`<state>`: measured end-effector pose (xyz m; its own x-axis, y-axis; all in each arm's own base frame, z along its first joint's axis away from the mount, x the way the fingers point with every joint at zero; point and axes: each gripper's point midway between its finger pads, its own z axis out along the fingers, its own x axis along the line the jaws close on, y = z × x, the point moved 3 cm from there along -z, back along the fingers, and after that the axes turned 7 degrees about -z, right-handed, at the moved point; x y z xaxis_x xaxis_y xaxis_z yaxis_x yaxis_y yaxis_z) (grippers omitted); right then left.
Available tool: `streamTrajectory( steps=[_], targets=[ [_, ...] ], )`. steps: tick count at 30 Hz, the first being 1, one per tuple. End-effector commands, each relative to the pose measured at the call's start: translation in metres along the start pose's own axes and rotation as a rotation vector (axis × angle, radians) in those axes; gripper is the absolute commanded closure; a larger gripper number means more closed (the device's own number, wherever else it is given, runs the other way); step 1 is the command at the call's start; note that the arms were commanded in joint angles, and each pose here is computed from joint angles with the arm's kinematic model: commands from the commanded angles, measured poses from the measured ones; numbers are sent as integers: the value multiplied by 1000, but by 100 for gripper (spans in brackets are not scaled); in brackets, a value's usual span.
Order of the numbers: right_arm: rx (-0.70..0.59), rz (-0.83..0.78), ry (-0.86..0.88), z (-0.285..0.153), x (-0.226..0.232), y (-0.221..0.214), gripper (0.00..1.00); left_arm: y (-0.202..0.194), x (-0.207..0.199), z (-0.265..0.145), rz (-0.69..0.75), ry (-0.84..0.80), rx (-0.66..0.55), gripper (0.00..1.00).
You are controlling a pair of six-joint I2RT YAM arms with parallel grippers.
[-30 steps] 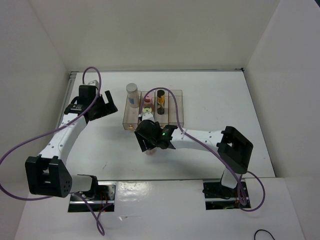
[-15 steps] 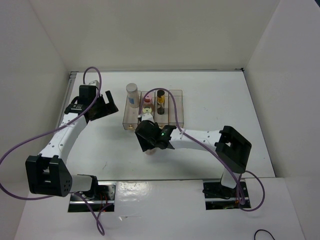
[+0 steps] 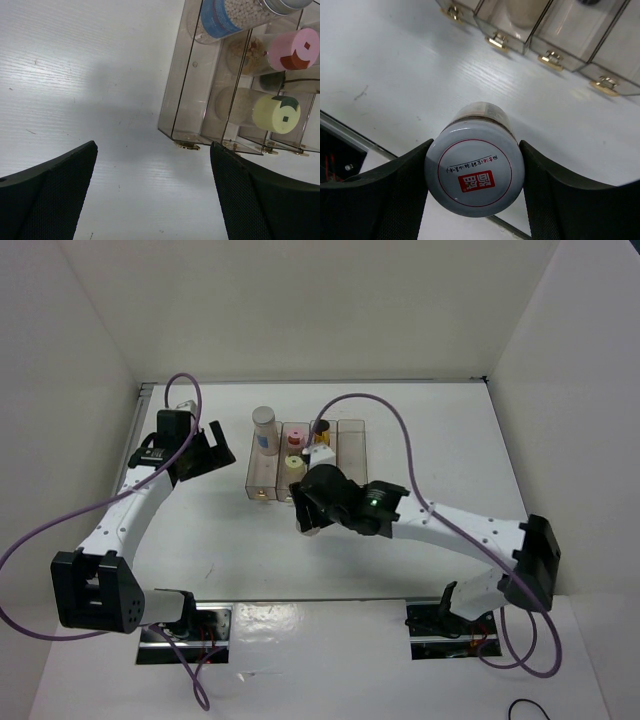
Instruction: Organize the condiment bottles
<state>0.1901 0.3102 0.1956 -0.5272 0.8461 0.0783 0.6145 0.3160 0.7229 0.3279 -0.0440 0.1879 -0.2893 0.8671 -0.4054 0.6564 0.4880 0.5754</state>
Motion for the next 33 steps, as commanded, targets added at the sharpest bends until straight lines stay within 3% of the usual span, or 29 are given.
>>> streamTrajectory(
  steps=[1,12,17,28,33],
  targets=[
    [-155,63,-55,-38,-16,47,79,2,-1,3,-7,-15,-10,1],
    [-250,179,-395,-26,-156,107,80,1,-1,3,2,-23,-5,1],
    [-301,200,-464,-16,-192,131,80,2,-1,5,-4,-33,1,1],
    [-256,216,-452,64,-214,134,80,-3,-1,13,-12,-54,34,1],
    [-261,216,-429,79,-212,138,81,-3,3,16,-20,-45,38,1]
  ],
)
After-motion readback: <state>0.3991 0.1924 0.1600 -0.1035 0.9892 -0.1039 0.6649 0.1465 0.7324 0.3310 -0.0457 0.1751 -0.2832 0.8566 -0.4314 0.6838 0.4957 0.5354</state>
